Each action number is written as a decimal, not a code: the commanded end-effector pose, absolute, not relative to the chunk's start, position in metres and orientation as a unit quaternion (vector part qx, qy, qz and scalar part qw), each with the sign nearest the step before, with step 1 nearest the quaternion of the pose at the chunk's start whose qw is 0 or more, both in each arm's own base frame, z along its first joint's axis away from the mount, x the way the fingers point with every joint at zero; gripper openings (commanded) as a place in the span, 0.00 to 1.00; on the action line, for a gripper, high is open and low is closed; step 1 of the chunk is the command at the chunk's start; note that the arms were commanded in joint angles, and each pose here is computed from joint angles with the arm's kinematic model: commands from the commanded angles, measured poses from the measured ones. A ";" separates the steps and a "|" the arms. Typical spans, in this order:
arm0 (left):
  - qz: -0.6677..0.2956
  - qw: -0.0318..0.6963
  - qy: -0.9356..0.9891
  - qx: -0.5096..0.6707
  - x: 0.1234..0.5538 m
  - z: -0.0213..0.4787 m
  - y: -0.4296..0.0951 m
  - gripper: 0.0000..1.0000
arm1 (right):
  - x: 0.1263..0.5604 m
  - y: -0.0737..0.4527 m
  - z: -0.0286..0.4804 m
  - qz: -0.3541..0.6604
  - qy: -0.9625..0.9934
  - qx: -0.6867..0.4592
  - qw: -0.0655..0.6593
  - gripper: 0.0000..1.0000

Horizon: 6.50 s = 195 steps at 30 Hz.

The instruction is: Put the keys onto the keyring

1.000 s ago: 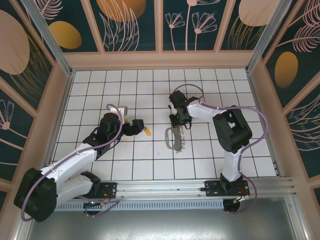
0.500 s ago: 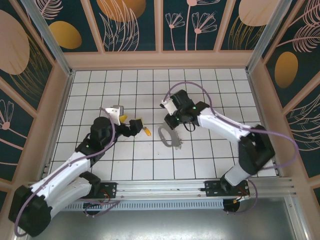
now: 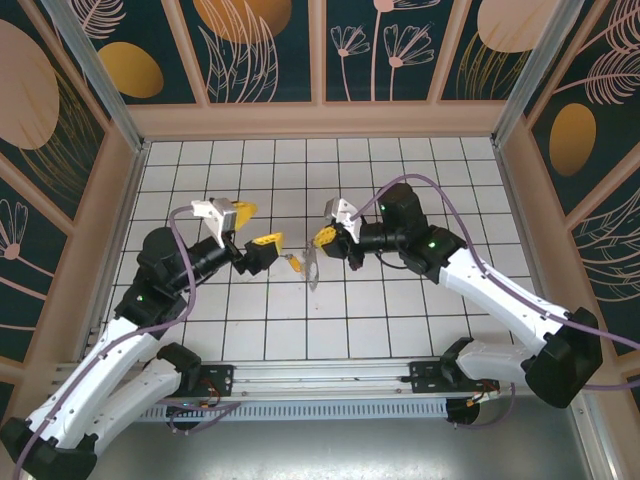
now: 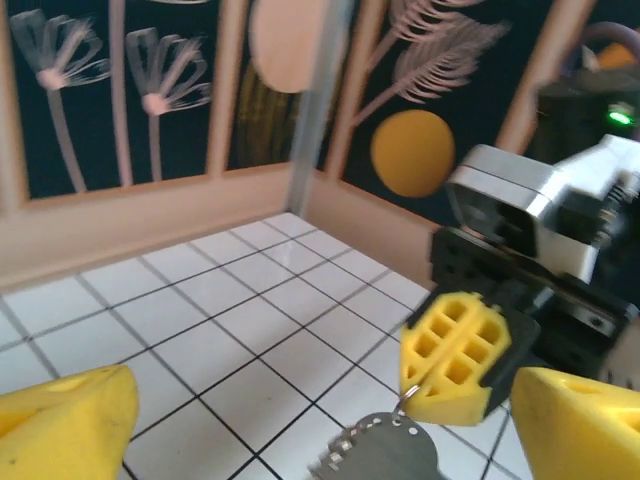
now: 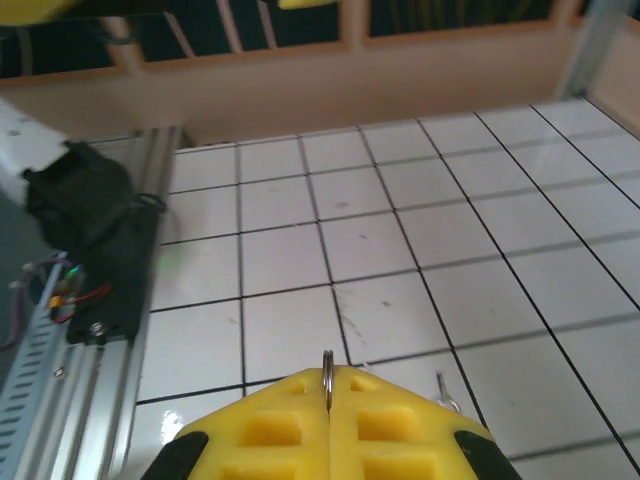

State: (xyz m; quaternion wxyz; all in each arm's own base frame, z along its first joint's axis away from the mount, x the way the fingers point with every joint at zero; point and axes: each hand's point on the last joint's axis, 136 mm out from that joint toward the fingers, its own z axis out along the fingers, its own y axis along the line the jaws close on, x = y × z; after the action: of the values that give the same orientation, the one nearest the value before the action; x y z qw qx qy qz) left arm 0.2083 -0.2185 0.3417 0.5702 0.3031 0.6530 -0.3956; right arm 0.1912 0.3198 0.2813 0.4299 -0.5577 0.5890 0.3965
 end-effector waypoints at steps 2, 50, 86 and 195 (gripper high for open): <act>-0.409 0.522 0.622 0.416 0.176 0.323 -0.234 0.68 | 0.161 0.315 0.320 0.440 0.477 -0.605 0.462 0.00; -0.404 0.521 0.565 0.496 0.180 0.314 -0.262 0.27 | 0.164 0.341 0.317 0.455 0.457 -0.601 0.472 0.00; -0.414 0.541 0.566 0.465 0.177 0.318 -0.255 0.00 | 0.156 0.330 0.304 0.430 0.488 -0.595 0.472 0.25; -0.320 0.565 0.590 0.479 0.197 0.339 -0.245 0.36 | 0.195 0.339 0.338 0.221 0.362 -0.601 0.678 0.00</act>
State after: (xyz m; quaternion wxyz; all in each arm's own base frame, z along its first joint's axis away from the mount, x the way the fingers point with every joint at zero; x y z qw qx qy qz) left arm 0.1911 -0.2496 0.3248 0.5378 0.4692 0.6005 -0.3606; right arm 0.1919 0.3412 0.3321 0.6542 -0.5938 0.3849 0.2670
